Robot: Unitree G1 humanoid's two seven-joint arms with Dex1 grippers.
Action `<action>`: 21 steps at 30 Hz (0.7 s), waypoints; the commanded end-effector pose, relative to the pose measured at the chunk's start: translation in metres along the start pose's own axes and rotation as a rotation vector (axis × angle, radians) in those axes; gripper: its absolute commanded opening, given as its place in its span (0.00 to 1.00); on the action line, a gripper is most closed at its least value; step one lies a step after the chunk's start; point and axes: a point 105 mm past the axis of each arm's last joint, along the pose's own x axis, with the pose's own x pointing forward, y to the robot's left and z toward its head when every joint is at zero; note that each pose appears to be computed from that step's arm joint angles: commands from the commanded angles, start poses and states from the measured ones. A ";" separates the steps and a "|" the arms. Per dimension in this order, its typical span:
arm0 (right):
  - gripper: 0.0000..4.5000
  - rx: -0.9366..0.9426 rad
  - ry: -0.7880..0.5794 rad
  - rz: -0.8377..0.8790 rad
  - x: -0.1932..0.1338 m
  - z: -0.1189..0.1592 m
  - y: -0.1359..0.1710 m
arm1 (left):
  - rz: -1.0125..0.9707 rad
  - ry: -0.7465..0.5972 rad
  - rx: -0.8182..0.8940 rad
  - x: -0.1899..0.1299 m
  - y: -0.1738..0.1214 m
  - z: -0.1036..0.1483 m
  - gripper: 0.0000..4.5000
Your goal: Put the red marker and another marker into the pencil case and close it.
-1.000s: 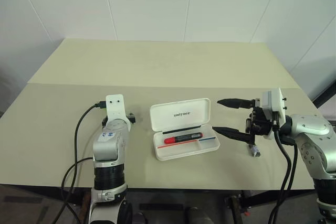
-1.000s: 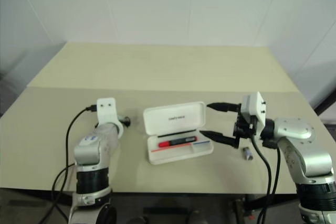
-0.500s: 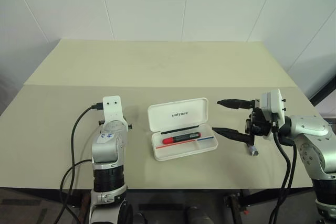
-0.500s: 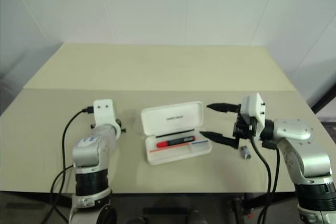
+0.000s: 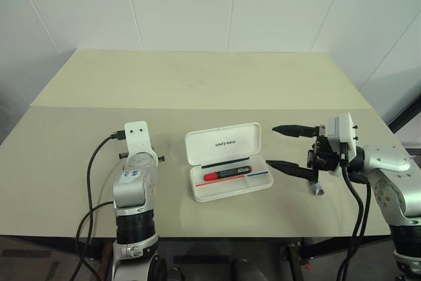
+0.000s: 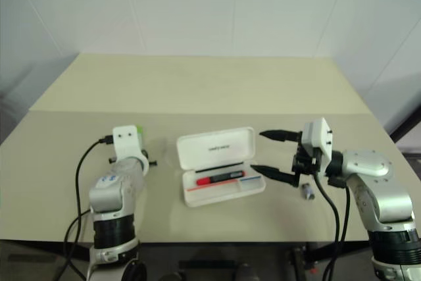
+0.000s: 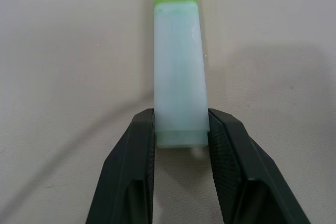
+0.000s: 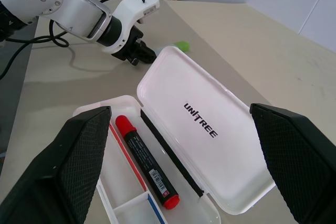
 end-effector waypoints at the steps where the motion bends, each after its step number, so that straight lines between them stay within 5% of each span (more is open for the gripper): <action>1: 1.00 -0.028 -0.012 -0.002 0.000 0.004 0.000 | -0.065 -0.136 -0.065 -0.004 0.005 0.027 0.24; 7: 1.00 -0.041 -0.009 -0.011 -0.002 0.003 -0.003 | -0.393 -0.379 -0.069 -0.023 -0.015 0.073 0.24; 18: 1.00 -0.062 -0.029 -0.008 -0.013 0.029 -0.002 | -0.767 -0.683 0.123 -0.047 -0.008 0.122 0.24; 21: 1.00 -0.046 -0.056 -0.005 -0.012 0.042 0.003 | -0.819 -0.749 0.408 -0.049 -0.009 0.126 0.24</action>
